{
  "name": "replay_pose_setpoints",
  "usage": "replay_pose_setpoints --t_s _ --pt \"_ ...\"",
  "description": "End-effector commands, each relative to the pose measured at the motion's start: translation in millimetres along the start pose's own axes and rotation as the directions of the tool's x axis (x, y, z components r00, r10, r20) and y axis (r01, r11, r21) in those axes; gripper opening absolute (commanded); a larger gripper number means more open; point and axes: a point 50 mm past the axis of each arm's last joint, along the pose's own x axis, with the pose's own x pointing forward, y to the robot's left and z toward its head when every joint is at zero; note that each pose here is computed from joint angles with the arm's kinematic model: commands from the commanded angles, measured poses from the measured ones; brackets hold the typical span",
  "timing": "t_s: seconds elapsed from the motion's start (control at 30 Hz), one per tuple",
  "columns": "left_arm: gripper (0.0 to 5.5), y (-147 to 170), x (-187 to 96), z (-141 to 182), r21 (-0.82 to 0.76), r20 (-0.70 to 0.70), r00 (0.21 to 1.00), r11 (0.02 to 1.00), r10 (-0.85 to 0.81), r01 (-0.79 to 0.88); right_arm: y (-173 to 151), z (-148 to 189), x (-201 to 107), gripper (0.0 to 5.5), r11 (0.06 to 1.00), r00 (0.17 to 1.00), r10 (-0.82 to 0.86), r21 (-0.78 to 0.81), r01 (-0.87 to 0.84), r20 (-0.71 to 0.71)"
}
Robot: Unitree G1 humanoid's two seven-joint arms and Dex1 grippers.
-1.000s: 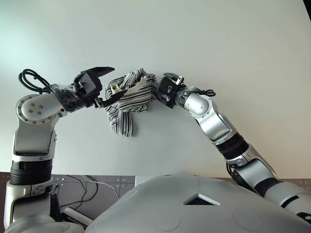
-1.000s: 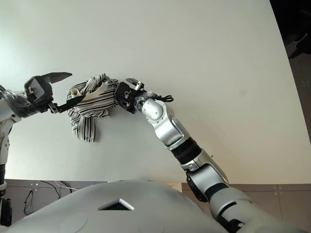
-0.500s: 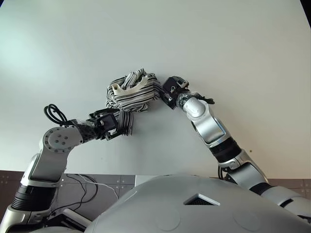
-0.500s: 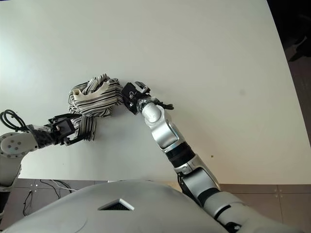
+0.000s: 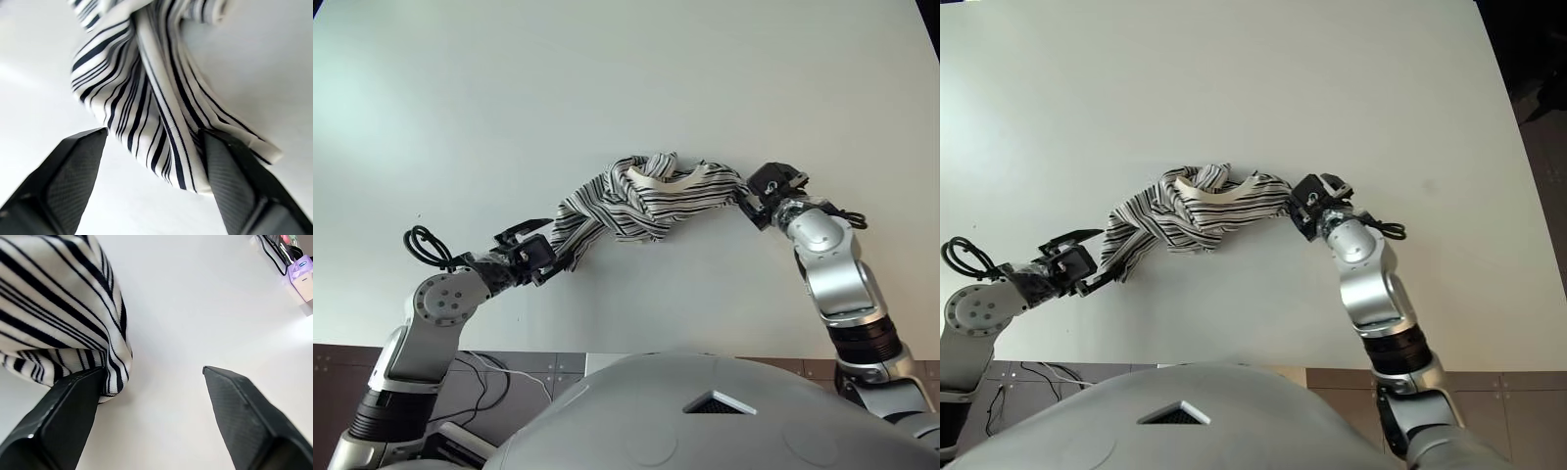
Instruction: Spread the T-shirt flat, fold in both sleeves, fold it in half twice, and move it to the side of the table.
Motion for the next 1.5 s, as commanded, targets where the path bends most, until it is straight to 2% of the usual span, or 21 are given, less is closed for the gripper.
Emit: replay_pose_setpoints --t_s 0.03,0.17,0.3,0.37,0.43,0.53,0.6,0.67,0.73,0.77,0.83,0.93,1.0,1.07,1.17,1.33,1.4,1.5 --pt "3.44 0.3 -6.5 -53.5 -0.002 -0.274 0.962 1.0 -0.003 0.003 2.5 -21.5 -15.4 3.68 0.985 0.985 0.16 -0.049 -0.163 -0.06" --pt "3.44 25.7 -15.9 -73.6 0.043 -0.352 0.932 0.996 0.084 -0.074 -5.6 -30.1 -18.2 3.68 0.968 0.974 0.213 -0.12 -0.221 -0.072" --pt "3.44 52.8 -27.7 -89.7 0.119 -0.435 0.885 0.985 0.167 -0.127 2.8 -28.4 -24.4 3.68 0.94 0.949 0.314 -0.129 -0.315 -0.035" --pt "3.44 63.1 -34.2 -88.2 0.127 -0.42 0.883 0.977 0.211 -0.173 -0.6 -28.7 -27.6 3.68 0.935 0.944 0.328 -0.137 -0.328 -0.024" --pt "3.44 81.4 -32.4 -61.3 0.089 -0.269 0.918 0.957 0.29 -0.276 -6.2 -20.5 -29.3 3.68 0.934 0.941 0.338 -0.132 -0.331 0.033" --pt "3.44 111.3 -32.5 1.1 -0.037 0.046 0.917 0.918 0.397 -0.395 -11.7 12.0 -34.1 3.68 0.925 0.897 0.377 -0.042 -0.378 0.232" --pt "3.44 117.5 -30.9 39.1 -0.104 0.224 0.892 0.92 0.391 -0.377 -7.8 33.6 -38.1 3.68 0.886 0.831 0.42 0.031 -0.462 0.365" --pt "3.44 117.4 -30.1 60.4 -0.15 0.315 0.874 0.928 0.371 -0.341 -4.8 47.9 -39.9 3.68 0.85 0.781 0.442 0.072 -0.521 0.441" --pt "3.44 106.1 -17.5 82.0 -0.186 0.402 0.872 0.957 0.28 -0.222 -8.0 57.5 -29.1 3.68 0.832 0.79 0.4 0.177 -0.525 0.465" --pt "3.44 97.5 -9.2 88.6 -0.183 0.426 0.878 0.971 0.219 -0.153 -9.6 58.8 -20.5 3.68 0.828 0.81 0.377 0.23 -0.512 0.449" --pt "3.44 73.6 12.4 89.1 -0.124 0.405 0.912 0.992 0.059 -0.009 -12.1 46.9 0.7 3.68 0.865 0.879 0.345 0.252 -0.434 0.328" --pt "3.44 48.6 31.7 67.2 -0.069 0.281 0.957 0.992 -0.078 0.102 -13.8 26.2 9.9 3.68 0.897 0.914 0.353 0.204 -0.392 0.202" --pt "3.44 34.9 36.7 47.5 -0.023 0.166 0.978 0.991 -0.124 0.129 -6.0 20.4 4.2 3.68 0.882 0.891 0.409 0.166 -0.441 0.195" --pt "3.44 28.8 38.3 37.9 -0.018 0.122 0.985 0.992 -0.123 0.126 6.9 23.2 -3.2 3.68 0.859 0.858 0.459 0.129 -0.495 0.232" --pt "3.44 23.4 42.1 31.1 -0.003 0.087 0.988 0.992 -0.124 0.125 14.2 14.3 6.8 3.68 0.898 0.894 0.415 0.082 -0.432 0.169" --pt "3.44 15.9 38.0 23.7 0.043 0.071 0.986 0.988 -0.148 0.145 -12.6 -11.3 37.7 3.68 0.958 0.989 0.149 0.245 -0.148 0.016" --pt "3.44 10.5 32.1 23.3 0.041 0.087 0.982 0.986 -0.167 0.164 -22.9 -19.4 43.9 3.68 0.941 0.997 0.076 0.333 -0.061 -0.033" --pt "3.44 -2.3 22.9 17.8 0.054 0.077 0.967 0.97 -0.242 0.238 -28.4 -20.7 52.8 3.68 0.865 0.997 0.019 0.502 0.021 -0.074"
